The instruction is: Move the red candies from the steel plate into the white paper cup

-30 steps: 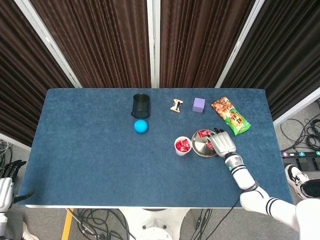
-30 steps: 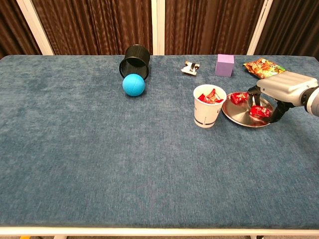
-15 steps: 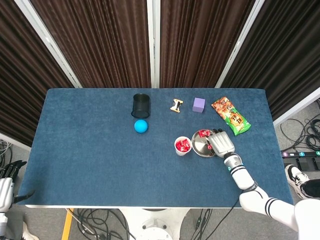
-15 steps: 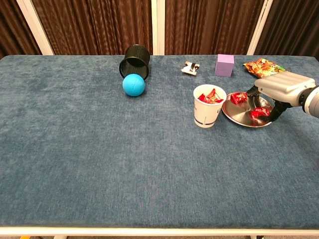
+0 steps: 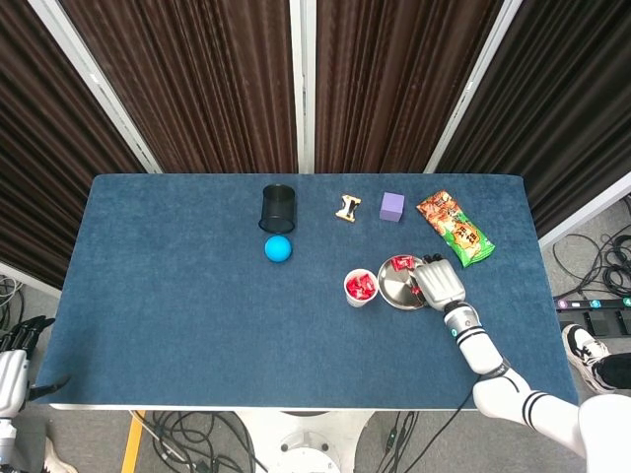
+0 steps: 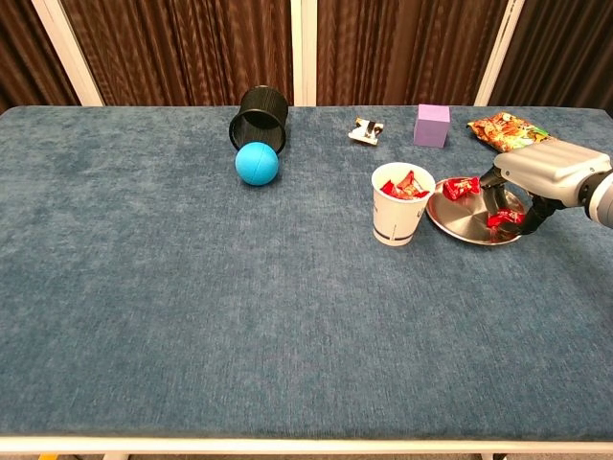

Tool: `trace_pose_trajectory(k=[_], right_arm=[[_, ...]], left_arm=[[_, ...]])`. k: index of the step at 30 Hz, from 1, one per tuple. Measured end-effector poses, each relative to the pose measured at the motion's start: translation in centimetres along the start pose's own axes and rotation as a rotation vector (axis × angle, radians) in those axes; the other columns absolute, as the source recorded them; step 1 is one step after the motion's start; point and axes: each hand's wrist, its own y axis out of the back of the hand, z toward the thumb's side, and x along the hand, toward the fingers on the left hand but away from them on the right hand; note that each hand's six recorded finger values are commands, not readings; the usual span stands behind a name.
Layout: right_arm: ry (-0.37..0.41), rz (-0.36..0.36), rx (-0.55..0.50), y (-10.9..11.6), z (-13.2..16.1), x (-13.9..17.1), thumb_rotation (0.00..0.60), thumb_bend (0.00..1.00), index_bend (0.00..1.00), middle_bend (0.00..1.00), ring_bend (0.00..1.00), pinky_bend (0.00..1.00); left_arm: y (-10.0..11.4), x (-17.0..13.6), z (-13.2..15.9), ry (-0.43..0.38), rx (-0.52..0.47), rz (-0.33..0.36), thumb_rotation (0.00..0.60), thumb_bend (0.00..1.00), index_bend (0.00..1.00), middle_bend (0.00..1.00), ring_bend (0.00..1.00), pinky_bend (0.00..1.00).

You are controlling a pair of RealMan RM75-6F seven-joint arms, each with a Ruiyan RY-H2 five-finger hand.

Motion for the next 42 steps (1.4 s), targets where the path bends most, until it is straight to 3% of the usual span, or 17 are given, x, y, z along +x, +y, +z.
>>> trace_pose_trajectory(k=[11, 17, 26, 32, 35, 42], right_arm=[[0.011, -0.056, -0.053, 1.4, 0.4, 0.0, 0.6, 0.32, 0.58, 0.57, 0.27, 0.27], [0.05, -0.141, -0.122, 5.0, 1.1, 0.5, 0.6, 0.32, 0.59, 0.57, 0.27, 0.27], [0.199, -0.215, -0.213, 10.3, 5.6, 1.2, 0.6, 0.32, 0.59, 0.57, 0.27, 0.27], [0.241, -0.191, -0.194, 10.0, 7.5, 0.9, 0.6, 0.32, 0.58, 0.54, 0.27, 0.27], [0.249, -0.169, -0.172, 9.4, 7.9, 0.8, 0.6, 0.31, 0.51, 0.48, 0.24, 0.27], [0.25, -0.166, -0.174, 9.3, 7.8, 1.0, 0.6, 0.13, 0.39, 0.39, 0.19, 0.27]], left_arm=[[0.2, 0.0, 0.0, 0.0, 0.0, 0.004, 0.6, 0.0, 0.24, 0.24, 0.15, 0.2], [0.4, 0.0, 0.1, -0.003, 0.001, 0.011, 0.6, 0.0, 0.24, 0.24, 0.15, 0.2], [0.7, 0.0, 0.1, -0.003, 0.003, 0.022, 0.6, 0.0, 0.24, 0.24, 0.15, 0.2], [0.7, -0.1, -0.1, 0.005, 0.004, 0.018, 0.6, 0.0, 0.24, 0.24, 0.15, 0.2], [0.6, -0.2, -0.2, 0.008, 0.002, 0.016, 0.6, 0.0, 0.24, 0.24, 0.15, 0.2], [0.5, -0.1, -0.2, 0.006, 0.0, 0.017, 0.6, 0.0, 0.24, 0.24, 0.15, 0.2]])
